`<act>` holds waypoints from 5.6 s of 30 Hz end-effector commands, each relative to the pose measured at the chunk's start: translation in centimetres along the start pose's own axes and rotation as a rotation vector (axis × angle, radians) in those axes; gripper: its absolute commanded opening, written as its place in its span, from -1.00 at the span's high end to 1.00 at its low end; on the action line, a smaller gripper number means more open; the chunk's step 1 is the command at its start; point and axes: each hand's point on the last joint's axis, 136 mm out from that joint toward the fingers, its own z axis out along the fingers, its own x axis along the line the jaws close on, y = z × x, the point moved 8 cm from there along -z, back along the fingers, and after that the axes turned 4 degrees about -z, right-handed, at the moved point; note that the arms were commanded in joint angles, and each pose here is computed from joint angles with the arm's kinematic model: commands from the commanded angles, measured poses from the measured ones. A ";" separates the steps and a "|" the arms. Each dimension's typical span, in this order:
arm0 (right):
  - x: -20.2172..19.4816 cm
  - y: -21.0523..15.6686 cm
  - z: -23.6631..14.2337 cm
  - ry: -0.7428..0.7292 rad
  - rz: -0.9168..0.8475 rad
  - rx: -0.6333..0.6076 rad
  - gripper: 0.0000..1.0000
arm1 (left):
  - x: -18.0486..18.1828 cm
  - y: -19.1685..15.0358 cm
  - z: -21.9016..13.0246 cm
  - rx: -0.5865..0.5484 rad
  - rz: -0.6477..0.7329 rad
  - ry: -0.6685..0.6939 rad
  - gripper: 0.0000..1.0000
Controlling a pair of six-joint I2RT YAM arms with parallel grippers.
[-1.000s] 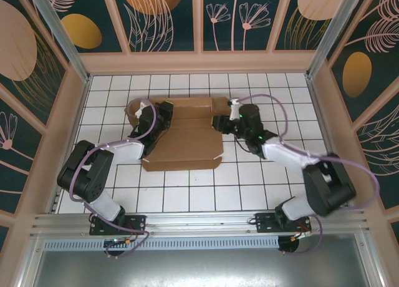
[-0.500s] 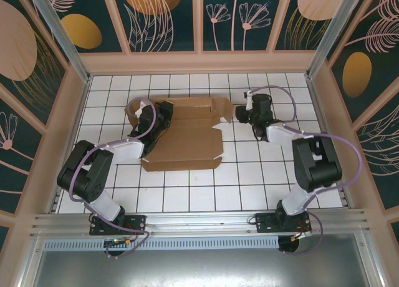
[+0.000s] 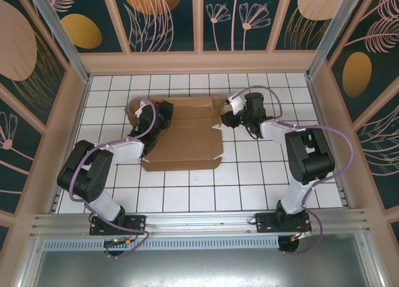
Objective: Fold the paper box
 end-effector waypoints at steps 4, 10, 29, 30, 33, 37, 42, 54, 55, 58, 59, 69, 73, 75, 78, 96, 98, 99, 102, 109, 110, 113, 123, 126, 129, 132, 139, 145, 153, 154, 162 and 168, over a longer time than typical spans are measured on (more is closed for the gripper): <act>2.4 1.7 -0.1 0.069 -0.101 -0.041 0.17 | 0.9 -0.4 0.5 0.028 0.026 0.065 1.00; 2.0 2.4 0.3 0.035 -0.118 -0.039 0.17 | 0.5 -0.6 1.1 0.040 0.028 0.067 1.00; 2.9 1.5 1.0 0.038 -0.236 -0.009 0.75 | 0.7 -0.9 0.6 0.087 0.092 0.055 1.00; 3.4 1.1 1.0 0.036 -0.234 -0.012 0.76 | 0.8 -1.0 0.6 0.092 0.094 0.061 1.00; 4.6 0.2 0.7 0.036 -0.223 -0.026 0.77 | 1.0 -0.9 0.3 0.085 0.101 0.070 1.00; 5.5 -0.5 0.3 0.024 -0.225 -0.017 0.75 | 0.9 -0.8 0.5 0.083 0.134 0.095 1.00; 6.0 0.1 -2.1 0.021 -0.252 -0.072 0.57 | 1.2 -0.7 0.6 0.073 0.155 0.129 1.00; 2.3 4.0 -11.3 0.018 -0.120 -0.487 0.41 | 1.2 -0.8 0.9 0.076 0.163 0.141 1.00; 1.2 3.7 -11.5 -0.062 -0.096 -0.491 0.41 | 1.2 -0.8 0.9 0.077 0.163 0.140 1.00; -2.0 2.8 -10.4 -0.242 -0.041 -0.379 0.39 | 1.1 -0.8 0.8 0.077 0.160 0.138 1.00; -2.8 2.4 -9.5 -0.277 -0.037 -0.308 0.37 | 1.0 -0.8 0.7 0.075 0.161 0.135 1.00; -1.9 -1.2 -4.5 -0.160 -0.180 -0.173 0.20 | 0.6 -0.8 0.6 0.079 0.162 0.129 1.00; -0.2 -0.8 -3.2 -0.090 -0.256 -0.187 0.07 | 0.7 -0.8 0.5 0.081 0.161 0.127 1.00; 0.0 -0.4 -2.9 -0.086 -0.261 -0.205 0.03 | 0.7 -0.8 0.4 0.079 0.162 0.125 1.00; -0.1 0.0 -2.5 -0.092 -0.266 -0.217 0.02 | 0.7 -0.7 0.4 0.077 0.165 0.126 1.00; 0.2 -0.8 -3.9 0.058 -0.376 -0.205 0.11 | 0.7 -0.7 0.4 0.074 0.169 0.128 1.00; -0.4 -0.4 -4.3 0.056 -0.377 -0.220 0.12 | 0.6 -0.7 0.3 0.071 0.171 0.125 1.00; -0.7 -0.2 -4.6 0.063 -0.383 -0.230 0.15 | 0.5 -0.6 0.3 0.069 0.173 0.124 1.00; -1.4 -0.1 -4.9 0.061 -0.404 -0.238 0.32 | 0.5 -0.6 0.2 0.068 0.176 0.124 1.00; -3.1 -0.4 -3.4 0.030 -0.409 -0.180 0.35 | 0.3 -0.6 0.2 0.068 0.180 0.120 1.00; -3.1 -0.4 -3.1 0.037 -0.404 -0.174 0.30 | 0.2 -0.6 0.2 0.068 0.179 0.118 1.00; -3.1 -0.2 -2.2 0.065 -0.401 -0.161 0.18 | 0.1 -0.6 0.3 0.067 0.179 0.114 1.00; -1.9 1.0 0.1 0.163 -0.403 -0.164 0.11 | -0.7 -0.8 0.8 0.079 0.187 0.107 1.00; -1.2 1.6 0.5 0.179 -0.416 -0.168 0.12 | -0.8 -0.8 0.9 0.078 0.191 0.104 1.00; -0.5 2.2 0.7 0.189 -0.417 -0.185 0.11 | -0.9 -0.8 0.9 0.079 0.191 0.103 1.00; 0.1 2.5 1.2 0.171 -0.428 -0.173 0.11 | -0.9 -0.8 1.0 0.081 0.187 0.101 1.00; 1.0 3.1 2.2 0.038 -0.417 -0.168 0.16 | -1.3 -1.0 1.2 0.099 0.164 0.098 1.00; 1.8 3.2 2.7 -0.070 -0.378 -0.154 0.32 | -1.8 -1.1 1.3 0.109 0.134 0.090 1.00; 1.8 4.7 2.7 -0.095 -0.214 -0.142 0.41 | -1.6 -1.3 1.8 0.120 0.091 0.132 1.00; 1.6 4.9 2.8 -0.094 -0.188 -0.127 0.41 | -1.4 -1.2 1.8 0.115 0.083 0.145 1.00; 1.5 5.6 2.3 -0.018 -0.120 -0.097 0.38 | -1.0 -0.7 2.5 0.120 0.008 0.239 1.00; 1.4 6.6 1.9 0.110 -0.069 -0.084 0.28 | -0.6 -0.3 3.6 0.145 -0.065 0.303 1.00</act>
